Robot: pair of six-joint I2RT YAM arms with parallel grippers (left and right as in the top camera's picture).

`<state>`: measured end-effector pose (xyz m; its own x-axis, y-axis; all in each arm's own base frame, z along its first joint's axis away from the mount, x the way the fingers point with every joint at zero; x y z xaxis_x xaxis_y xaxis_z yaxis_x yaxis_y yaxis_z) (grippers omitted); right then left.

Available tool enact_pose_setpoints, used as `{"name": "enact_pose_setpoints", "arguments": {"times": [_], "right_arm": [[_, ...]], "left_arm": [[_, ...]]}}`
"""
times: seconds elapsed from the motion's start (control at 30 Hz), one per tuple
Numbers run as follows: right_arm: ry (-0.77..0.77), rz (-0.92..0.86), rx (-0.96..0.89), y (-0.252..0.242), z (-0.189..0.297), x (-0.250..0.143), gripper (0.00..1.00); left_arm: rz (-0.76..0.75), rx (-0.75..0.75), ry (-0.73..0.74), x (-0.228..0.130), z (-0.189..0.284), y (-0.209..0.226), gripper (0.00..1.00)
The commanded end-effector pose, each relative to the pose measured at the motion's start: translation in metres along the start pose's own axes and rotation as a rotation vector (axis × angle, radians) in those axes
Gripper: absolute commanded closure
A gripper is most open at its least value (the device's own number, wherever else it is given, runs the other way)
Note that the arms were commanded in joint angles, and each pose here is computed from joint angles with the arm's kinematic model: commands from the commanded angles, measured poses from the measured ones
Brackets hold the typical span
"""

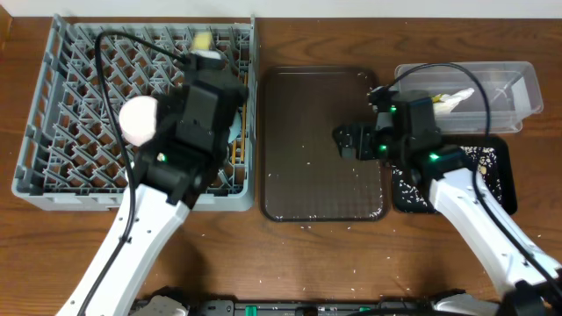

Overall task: Sort waste into correct bins and load items into the dishwasher
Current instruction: 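Stand the yellow plate upright in the dish rack with the left gripper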

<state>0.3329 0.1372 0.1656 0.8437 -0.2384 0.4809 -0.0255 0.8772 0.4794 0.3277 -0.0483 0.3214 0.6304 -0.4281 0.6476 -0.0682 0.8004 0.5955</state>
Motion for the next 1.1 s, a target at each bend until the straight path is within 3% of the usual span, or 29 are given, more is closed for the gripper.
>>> {"name": "enact_pose_setpoints", "arguments": {"times": [0.0, 0.1, 0.37, 0.73, 0.8, 0.87, 0.9, 1.07], "right_arm": [[0.048, -0.017, -0.065, -0.007, -0.018, -0.012, 0.01], [0.069, -0.021, -0.079, -0.010, -0.019, -0.016, 0.01], [0.080, -0.023, -0.076, -0.010, -0.019, -0.018, 0.01], [0.085, -0.024, -0.079, -0.010, -0.019, -0.020, 0.01], [0.086, -0.024, -0.079, -0.010, -0.019, -0.020, 0.01], [0.088, -0.024, -0.081, -0.011, -0.019, -0.020, 0.01], [0.090, -0.025, -0.082, -0.011, -0.019, -0.021, 0.01], [0.101, -0.027, -0.088, -0.012, -0.019, -0.023, 0.01]], "left_arm": [[-0.065, 0.180, 0.087, -0.005, -0.035, 0.024, 0.93], [-0.064, 0.167, 0.075, 0.001, -0.075, 0.027, 0.93], [-0.127, 0.014, 0.046, -0.002, -0.159, -0.019, 0.93], [-0.190, -0.009, 0.096, -0.019, -0.193, -0.048, 0.89], [-0.190, -0.009, 0.096, -0.019, -0.193, -0.048, 0.76], [-0.191, -0.006, 0.099, -0.019, -0.193, -0.048, 0.70], [-0.190, -0.006, 0.098, -0.019, -0.193, -0.048, 0.61], [-0.190, -0.004, 0.097, -0.018, -0.192, -0.047, 0.52]]}}
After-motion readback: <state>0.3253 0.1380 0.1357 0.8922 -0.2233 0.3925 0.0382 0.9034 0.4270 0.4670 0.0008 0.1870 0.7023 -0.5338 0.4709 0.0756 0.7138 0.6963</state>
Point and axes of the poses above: each gripper's point midway between its finger pads, its own z axis back along the fingers, its own y axis along the line the jaws close on, x = y × z, the point moved 5 cm from there along z, back along the fingers, and after that the axes turned 12 degrees about -z, right-handed, at the moved point
